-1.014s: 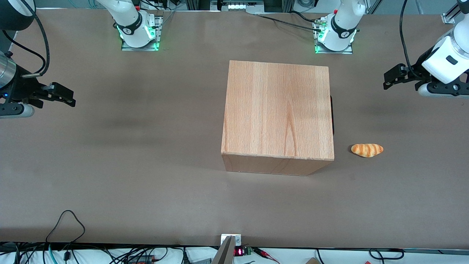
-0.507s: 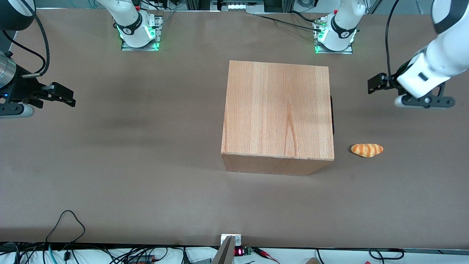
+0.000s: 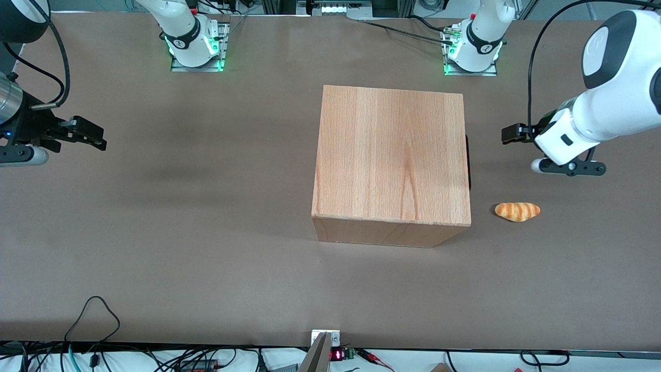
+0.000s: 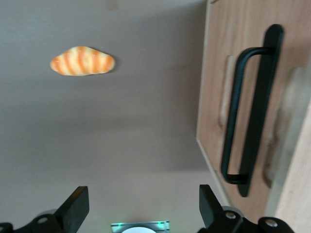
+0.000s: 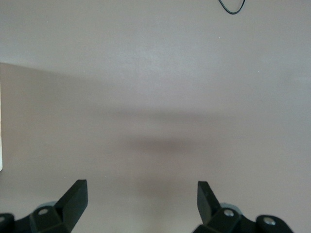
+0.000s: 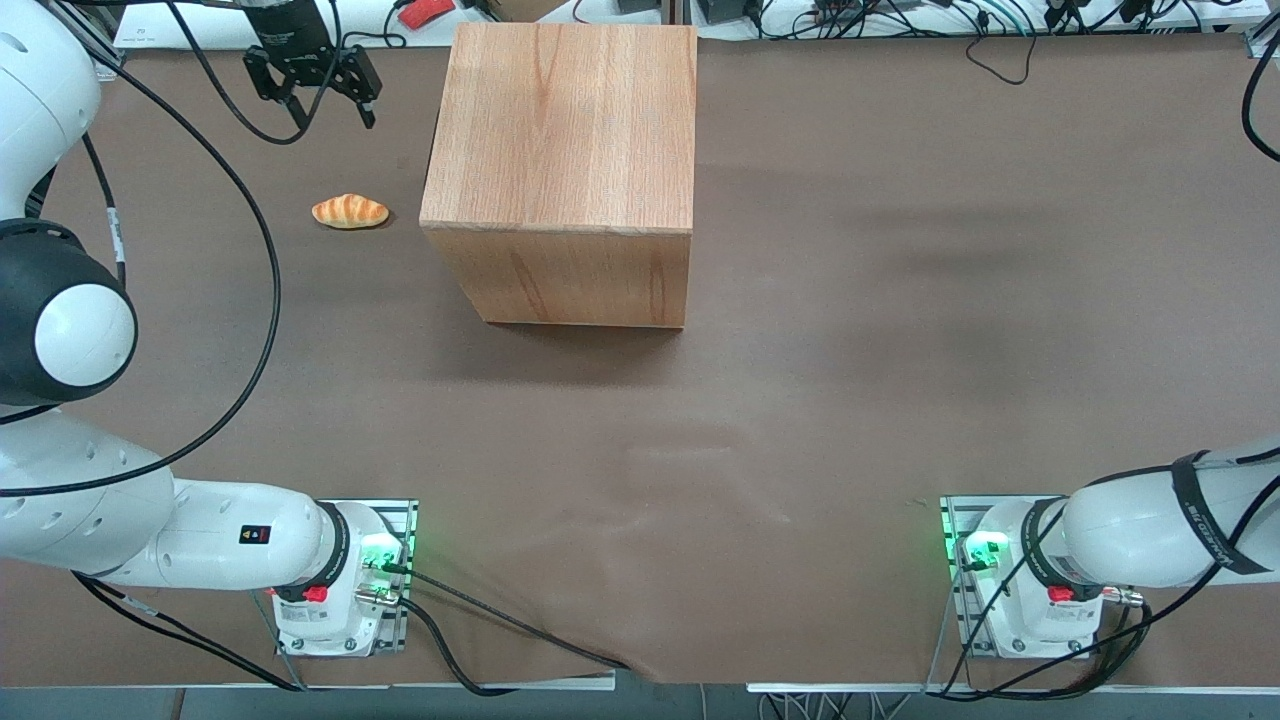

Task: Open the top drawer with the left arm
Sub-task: 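Move the open left gripper down to the drawer's black bar handle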

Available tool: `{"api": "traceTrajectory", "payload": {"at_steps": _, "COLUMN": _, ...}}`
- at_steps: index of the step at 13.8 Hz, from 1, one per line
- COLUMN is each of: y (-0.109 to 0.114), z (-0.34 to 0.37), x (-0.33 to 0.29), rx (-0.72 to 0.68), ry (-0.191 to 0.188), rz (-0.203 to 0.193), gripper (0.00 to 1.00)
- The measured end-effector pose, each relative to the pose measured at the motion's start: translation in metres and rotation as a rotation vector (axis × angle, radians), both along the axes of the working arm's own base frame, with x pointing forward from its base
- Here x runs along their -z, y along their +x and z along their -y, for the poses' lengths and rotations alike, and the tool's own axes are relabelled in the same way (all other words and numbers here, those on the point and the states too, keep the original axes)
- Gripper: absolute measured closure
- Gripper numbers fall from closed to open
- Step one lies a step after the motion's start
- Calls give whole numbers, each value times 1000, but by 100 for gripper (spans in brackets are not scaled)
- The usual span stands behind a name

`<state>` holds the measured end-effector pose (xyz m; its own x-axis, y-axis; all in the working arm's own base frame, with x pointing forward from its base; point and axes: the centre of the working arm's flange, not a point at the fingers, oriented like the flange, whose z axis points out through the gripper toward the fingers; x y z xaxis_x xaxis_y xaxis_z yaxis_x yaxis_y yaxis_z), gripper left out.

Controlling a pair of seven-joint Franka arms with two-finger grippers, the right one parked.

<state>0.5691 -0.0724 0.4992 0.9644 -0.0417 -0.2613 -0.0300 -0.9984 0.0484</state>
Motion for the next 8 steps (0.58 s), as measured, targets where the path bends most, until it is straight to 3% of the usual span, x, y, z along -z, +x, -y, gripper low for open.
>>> {"api": "traceTrajectory", "payload": {"at_steps": 2, "y": 3, "z": 4, "x": 5, "rx": -6, "ry": -26, "rz": -10, "gripper": 0}}
{"api": "traceTrajectory", "payload": {"at_steps": 6, "y": 8, "z": 18, "x": 27, "rx": 15, "ry": -35, "rz": -50, "gripper": 0}}
{"api": "traceTrajectory", "payload": {"at_steps": 8, "y": 10, "z": 26, "x": 38, "rx": 16, "ry": -59, "rz": -72, "gripper": 0}}
